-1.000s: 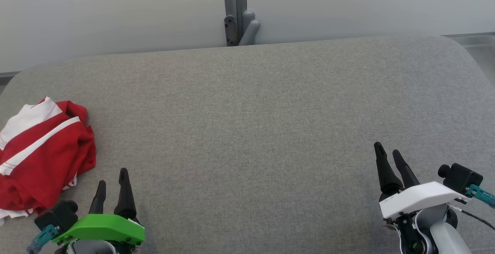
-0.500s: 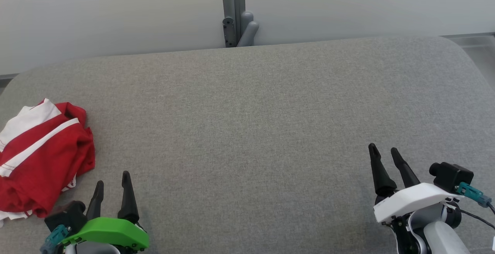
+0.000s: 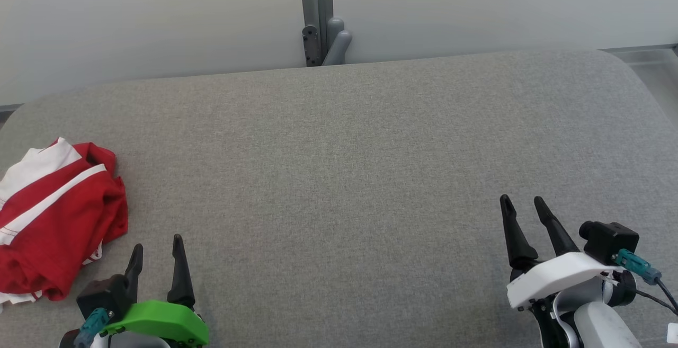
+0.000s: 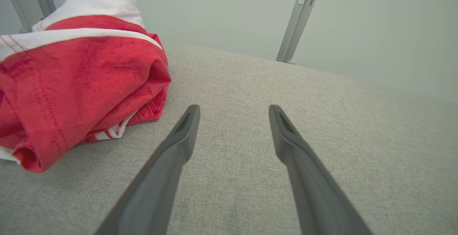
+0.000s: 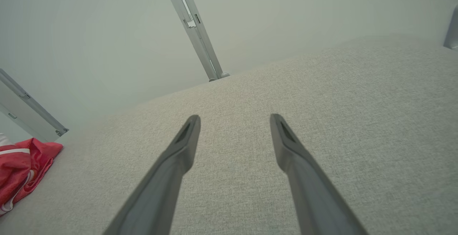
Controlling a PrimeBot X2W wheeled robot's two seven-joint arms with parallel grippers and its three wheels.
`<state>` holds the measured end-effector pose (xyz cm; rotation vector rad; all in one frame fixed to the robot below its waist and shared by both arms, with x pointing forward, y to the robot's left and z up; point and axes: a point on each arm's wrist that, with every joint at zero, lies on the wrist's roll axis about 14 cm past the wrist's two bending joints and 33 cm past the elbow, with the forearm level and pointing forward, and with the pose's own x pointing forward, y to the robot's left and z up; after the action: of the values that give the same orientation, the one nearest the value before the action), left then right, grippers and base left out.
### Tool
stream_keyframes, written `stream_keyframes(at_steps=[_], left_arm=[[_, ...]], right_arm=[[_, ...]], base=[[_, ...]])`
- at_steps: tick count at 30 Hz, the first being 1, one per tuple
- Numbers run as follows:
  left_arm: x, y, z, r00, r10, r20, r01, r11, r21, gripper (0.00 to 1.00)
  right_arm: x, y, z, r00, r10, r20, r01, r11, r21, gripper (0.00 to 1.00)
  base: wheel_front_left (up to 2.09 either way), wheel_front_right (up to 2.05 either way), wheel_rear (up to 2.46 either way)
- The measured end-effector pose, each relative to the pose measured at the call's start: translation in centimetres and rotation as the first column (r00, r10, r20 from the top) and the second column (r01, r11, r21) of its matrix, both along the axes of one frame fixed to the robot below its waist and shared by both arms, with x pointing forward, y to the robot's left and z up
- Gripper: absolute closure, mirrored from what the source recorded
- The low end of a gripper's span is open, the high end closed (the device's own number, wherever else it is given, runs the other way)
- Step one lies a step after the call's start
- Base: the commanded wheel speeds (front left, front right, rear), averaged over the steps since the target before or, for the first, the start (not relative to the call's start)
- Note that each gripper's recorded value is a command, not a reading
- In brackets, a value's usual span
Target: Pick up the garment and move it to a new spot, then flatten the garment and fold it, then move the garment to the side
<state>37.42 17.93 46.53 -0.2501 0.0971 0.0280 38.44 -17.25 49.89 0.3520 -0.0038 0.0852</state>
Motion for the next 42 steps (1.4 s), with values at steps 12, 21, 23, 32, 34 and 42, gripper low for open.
stream_keyframes(at_steps=[12, 21, 23, 32, 34, 42], left_arm=[[-0.2, -0.4, -0.2, 1.0, -0.025, 0.006, 0.024, 0.996, 0.09, 0.0], [-0.5, -0.2, -0.7, 1.0, -0.032, 0.001, 0.031, 0.988, 0.152, 0.0], [-0.5, -0.2, -0.7, 0.999, -0.033, 0.002, 0.032, 0.986, 0.166, 0.0], [-0.6, 0.4, -0.7, 1.0, -0.02, 0.012, 0.017, 0.975, 0.22, 0.0], [-0.8, 0.8, -0.8, 1.0, -0.006, 0.008, 0.004, 0.974, 0.225, 0.0], [-2.3, 4.1, -0.8, 0.994, 0.104, 0.014, -0.104, 0.962, 0.252, 0.0]], right_arm=[[-0.1, 0.3, 0.3, 1.0, 0.016, 0.023, -0.014, 0.996, -0.085, 0.0], [-0.1, 0.2, 0.1, 0.999, 0.022, 0.03, -0.017, 0.988, -0.153, 0.0], [0.0, 0.2, 0.1, 0.999, 0.022, 0.035, -0.016, 0.987, -0.162, 0.0], [0.2, 1.0, -0.1, 0.998, 0.056, 0.042, -0.046, 0.973, -0.227, 0.0], [0.4, 1.4, -0.1, 0.997, 0.07, 0.042, -0.058, 0.97, -0.235, 0.0], [1.9, 5.6, 0.4, 0.976, 0.206, 0.067, -0.179, 0.941, -0.286, 0.0]], base=[[0.0, 0.0, 0.0], [0.0, 0.0, 0.0], [0.0, 0.0, 0.0], [0.0, 0.0, 0.0], [0.0, 0.0, 0.0], [0.0, 0.0, 0.0]])
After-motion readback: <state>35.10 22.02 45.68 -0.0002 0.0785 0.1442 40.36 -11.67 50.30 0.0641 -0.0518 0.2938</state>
